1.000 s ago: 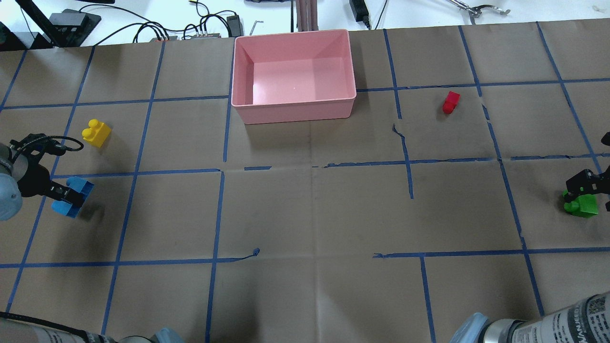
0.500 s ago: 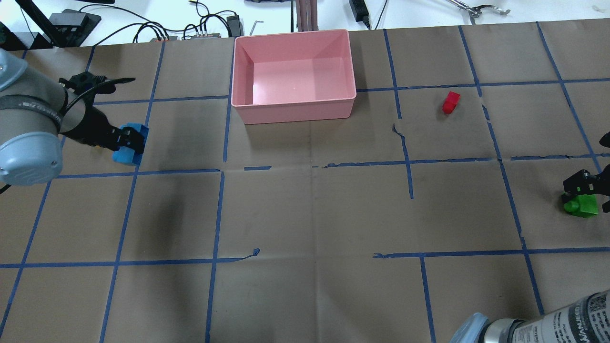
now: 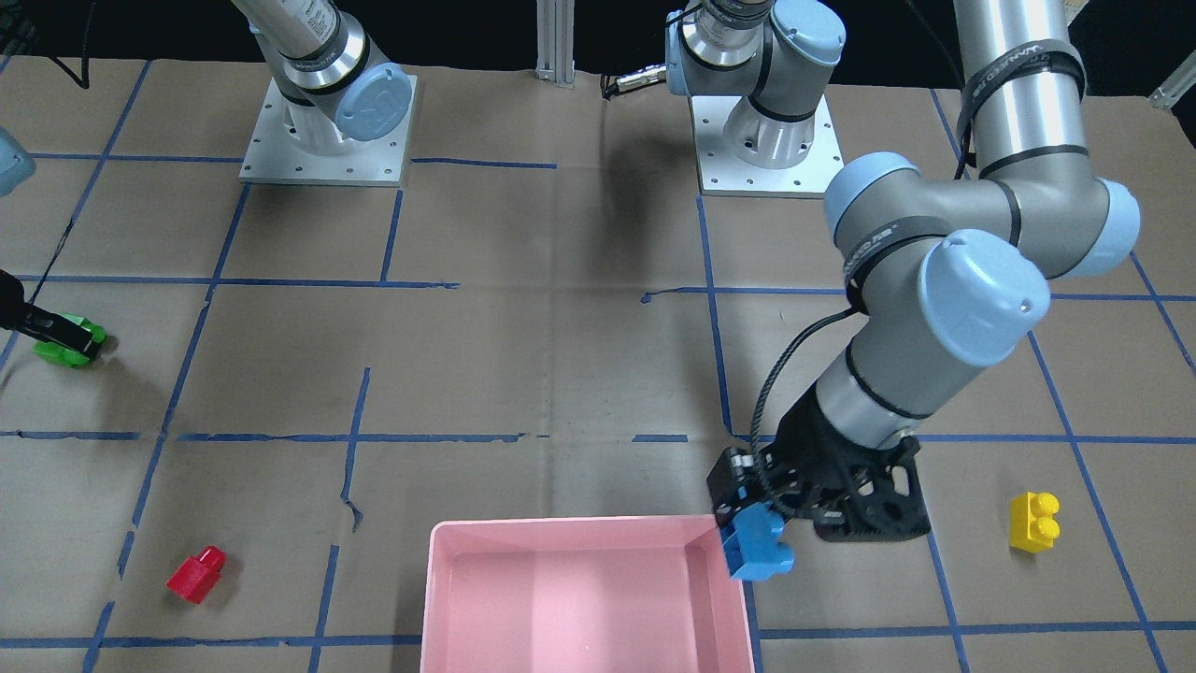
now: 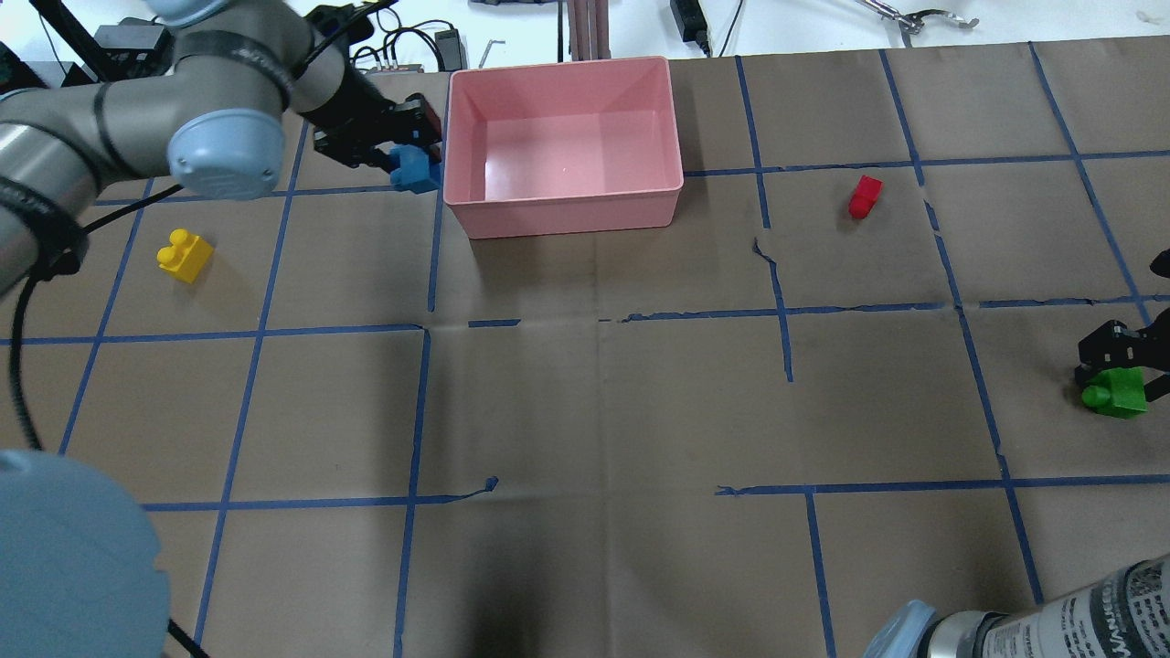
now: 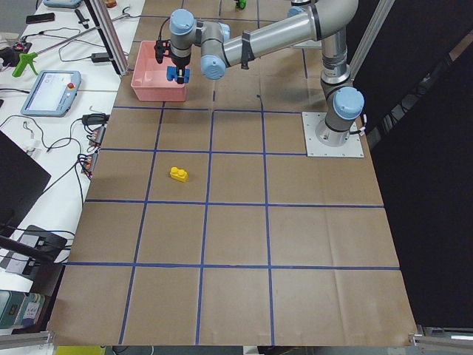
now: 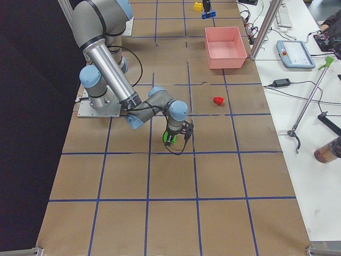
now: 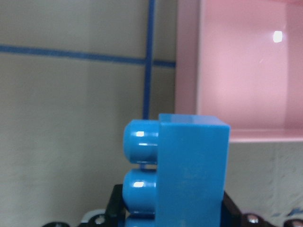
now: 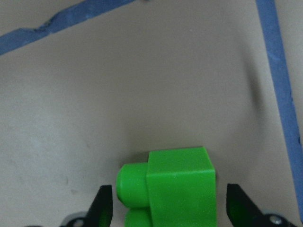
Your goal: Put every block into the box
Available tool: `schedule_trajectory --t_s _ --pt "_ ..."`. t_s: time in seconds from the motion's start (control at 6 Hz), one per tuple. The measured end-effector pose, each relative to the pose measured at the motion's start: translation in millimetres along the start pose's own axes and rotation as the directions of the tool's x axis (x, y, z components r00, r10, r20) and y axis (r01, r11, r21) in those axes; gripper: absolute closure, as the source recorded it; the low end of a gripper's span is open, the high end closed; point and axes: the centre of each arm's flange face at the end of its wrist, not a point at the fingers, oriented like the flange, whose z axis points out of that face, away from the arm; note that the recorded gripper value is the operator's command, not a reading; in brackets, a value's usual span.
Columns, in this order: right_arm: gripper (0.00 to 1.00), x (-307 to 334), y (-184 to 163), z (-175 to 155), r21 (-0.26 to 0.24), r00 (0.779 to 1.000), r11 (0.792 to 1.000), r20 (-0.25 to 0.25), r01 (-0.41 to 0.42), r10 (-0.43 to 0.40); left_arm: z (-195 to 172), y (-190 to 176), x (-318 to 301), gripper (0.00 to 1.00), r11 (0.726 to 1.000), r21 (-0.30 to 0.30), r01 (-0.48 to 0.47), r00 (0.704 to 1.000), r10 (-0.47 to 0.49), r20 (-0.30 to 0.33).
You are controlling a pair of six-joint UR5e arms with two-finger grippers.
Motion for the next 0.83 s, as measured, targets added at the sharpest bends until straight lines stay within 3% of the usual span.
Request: schedule_trajectory --t_s 0.17,0.33,0.5,0.67,0.83 --pt "0.35 -0.5 0.2 0.6 0.002 1.000 1.000 0.005 -0.001 0.001 30.6 -29.9 44.7 0.96 1.000 0.015 0.022 1.000 -0.021 -0.022" --pt "0.46 -0.7 0.4 0.8 0.002 1.000 1.000 0.006 -0.001 0.001 59.6 -42.2 81.4 0.83 0.999 0.024 0.028 0.999 -0.027 -0.042" --pt "0.53 -0.5 0.5 0.5 0.001 1.000 1.000 0.004 -0.001 0.001 89.5 -41.9 110.3 0.38 1.000 0.021 0.016 0.998 -0.015 -0.053" --pt "0.53 -0.2 0.9 0.2 -0.002 1.000 1.000 0.001 -0.001 0.001 105.7 -39.4 121.3 0.35 1.000 0.017 -0.009 0.999 0.010 -0.054" --pt "0.53 0.0 0.7 -2.1 0.001 1.000 1.000 -0.003 -0.001 0.001 111.9 -37.2 123.6 0.20 0.998 0.014 -0.053 0.997 0.054 -0.051"
